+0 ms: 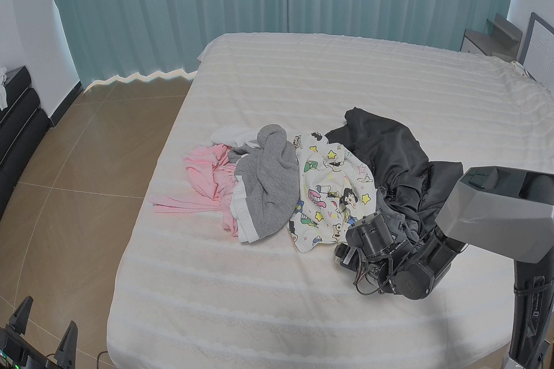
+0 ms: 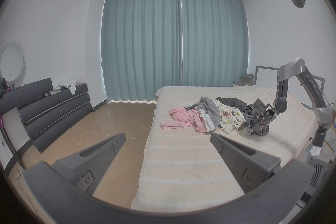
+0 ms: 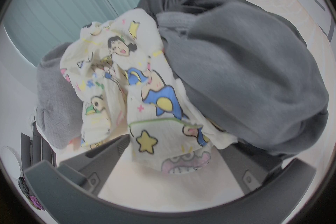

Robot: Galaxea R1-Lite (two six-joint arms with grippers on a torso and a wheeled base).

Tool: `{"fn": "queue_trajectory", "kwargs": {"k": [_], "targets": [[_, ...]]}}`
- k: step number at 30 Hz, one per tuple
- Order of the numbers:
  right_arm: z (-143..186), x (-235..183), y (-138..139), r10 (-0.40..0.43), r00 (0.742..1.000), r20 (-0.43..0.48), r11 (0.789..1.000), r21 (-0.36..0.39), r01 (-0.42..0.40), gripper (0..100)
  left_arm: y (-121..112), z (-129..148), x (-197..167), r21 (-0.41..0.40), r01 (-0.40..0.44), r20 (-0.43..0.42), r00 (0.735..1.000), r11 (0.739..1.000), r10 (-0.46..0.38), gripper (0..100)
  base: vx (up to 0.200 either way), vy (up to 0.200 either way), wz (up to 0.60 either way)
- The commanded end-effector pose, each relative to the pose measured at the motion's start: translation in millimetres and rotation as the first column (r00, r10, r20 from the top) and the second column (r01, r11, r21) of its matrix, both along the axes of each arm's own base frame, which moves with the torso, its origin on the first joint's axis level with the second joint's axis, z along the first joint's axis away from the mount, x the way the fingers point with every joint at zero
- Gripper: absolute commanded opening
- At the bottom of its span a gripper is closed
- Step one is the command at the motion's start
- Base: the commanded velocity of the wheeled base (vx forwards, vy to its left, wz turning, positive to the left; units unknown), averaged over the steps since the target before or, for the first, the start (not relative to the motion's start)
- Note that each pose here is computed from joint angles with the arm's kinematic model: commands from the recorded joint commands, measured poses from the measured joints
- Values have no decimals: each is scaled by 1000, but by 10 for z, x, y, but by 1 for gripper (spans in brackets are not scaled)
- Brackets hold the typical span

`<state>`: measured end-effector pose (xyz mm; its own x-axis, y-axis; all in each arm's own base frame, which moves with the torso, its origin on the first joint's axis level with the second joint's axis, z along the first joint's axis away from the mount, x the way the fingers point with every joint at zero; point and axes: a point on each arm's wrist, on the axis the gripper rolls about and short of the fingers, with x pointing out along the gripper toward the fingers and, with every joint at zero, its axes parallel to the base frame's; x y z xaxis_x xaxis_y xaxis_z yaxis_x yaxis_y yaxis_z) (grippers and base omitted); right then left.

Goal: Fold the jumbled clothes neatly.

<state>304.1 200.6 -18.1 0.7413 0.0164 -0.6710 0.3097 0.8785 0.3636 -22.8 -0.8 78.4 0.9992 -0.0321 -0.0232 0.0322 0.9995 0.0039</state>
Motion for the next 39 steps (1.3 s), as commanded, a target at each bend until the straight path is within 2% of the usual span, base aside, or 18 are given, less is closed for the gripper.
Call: {"fn": "queue_trajectory", "kwargs": {"k": [1, 8, 12, 19, 26, 30, 33, 39], "targets": [[-32, 10, 12, -3, 1000, 22, 1000, -2, 3, 0, 0, -35, -4, 1, 0, 5, 1000, 1000, 0, 100, 0, 0, 0], [-9, -23, 16, 4, 1000, 27, 1000, -3, -4, 0, 0, -35, -4, 1, 0, 5, 1000, 1000, 0, 100, 0, 0, 0], [109, -75, -7, 7, 999, 41, 1000, 10, -7, 0, 0, -35, -4, 1, 0, 5, 1000, 1000, 0, 100, 0, 0, 0], [800, -454, -32, 91, 985, 144, 986, 123, -109, 0, 0, -35, -4, 1, 0, 5, 1000, 1000, 0, 100, 0, 0, 0], [1267, -771, -177, 116, 962, 247, 971, 176, -162, 0, 0, -34, -4, 3, 0, 6, 1000, 1000, 0, 100, 0, 0, 0], [1573, -941, -295, 121, 935, 334, 959, 203, -197, 0, 0, -34, -4, 1, 0, 6, 1000, 1000, 0, 100, 0, 0, 0], [1814, -1090, -340, 145, 902, 407, 945, 213, -248, 0, -1, -32, -4, 5, 2, 8, 1000, 1000, -2, 100, 0, 0, 0], [2253, -1354, -387, 222, 801, 555, 918, 159, -365, 0, -2, -30, -5, 41, 8, 14, 1000, 999, -9, 100, 0, 0, 0]]}}
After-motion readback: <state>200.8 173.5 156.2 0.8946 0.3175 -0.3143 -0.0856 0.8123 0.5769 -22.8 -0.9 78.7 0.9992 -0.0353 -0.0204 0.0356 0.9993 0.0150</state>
